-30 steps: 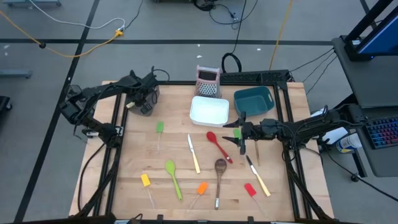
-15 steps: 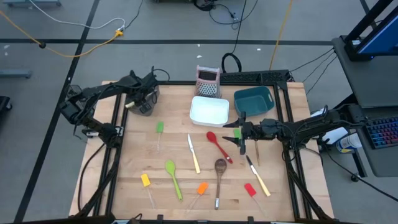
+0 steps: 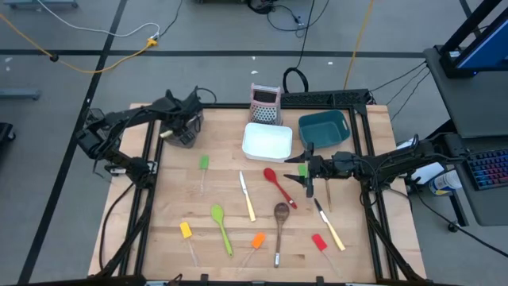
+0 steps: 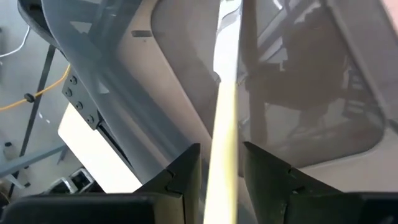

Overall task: Pick & Place Kitchen Items
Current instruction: Put the top yellow knife into the black bin

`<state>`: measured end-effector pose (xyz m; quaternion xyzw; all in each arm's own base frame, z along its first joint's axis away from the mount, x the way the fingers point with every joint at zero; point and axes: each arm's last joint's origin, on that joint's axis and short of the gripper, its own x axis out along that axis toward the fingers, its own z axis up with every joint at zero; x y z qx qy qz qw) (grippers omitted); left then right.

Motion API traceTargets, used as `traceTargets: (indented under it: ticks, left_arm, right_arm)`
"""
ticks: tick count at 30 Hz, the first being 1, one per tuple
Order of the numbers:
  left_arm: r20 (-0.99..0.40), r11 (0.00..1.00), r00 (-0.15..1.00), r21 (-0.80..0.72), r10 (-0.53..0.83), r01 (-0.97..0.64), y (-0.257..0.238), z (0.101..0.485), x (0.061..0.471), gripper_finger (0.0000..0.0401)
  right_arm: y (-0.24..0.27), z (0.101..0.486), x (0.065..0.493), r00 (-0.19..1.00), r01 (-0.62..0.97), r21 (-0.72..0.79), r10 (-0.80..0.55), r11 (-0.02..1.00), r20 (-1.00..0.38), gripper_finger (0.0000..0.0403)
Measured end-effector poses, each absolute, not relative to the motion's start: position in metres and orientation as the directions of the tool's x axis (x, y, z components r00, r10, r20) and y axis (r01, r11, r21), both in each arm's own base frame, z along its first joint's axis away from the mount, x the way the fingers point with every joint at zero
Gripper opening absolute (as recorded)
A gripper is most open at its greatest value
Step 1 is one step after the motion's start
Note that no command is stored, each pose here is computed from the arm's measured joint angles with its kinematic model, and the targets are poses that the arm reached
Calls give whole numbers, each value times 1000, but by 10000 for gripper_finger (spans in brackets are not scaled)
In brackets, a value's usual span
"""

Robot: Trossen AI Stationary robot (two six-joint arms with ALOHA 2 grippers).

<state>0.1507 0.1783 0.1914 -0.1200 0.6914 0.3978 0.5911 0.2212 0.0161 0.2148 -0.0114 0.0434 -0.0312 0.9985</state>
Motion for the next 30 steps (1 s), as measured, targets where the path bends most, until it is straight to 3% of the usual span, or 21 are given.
traceTargets:
  ticks: [16,30]
  left_arm:
    - [-913,631,-224,399,341,-666,160,198,164,120]
    - [-913,572,21,237,407,-785,133,241,154,120]
  right_arm:
    - [16,215,221,994,61,-25,-63,998,-86,224]
    - [16,215,221,994,62,-20,-63,998,-86,224]
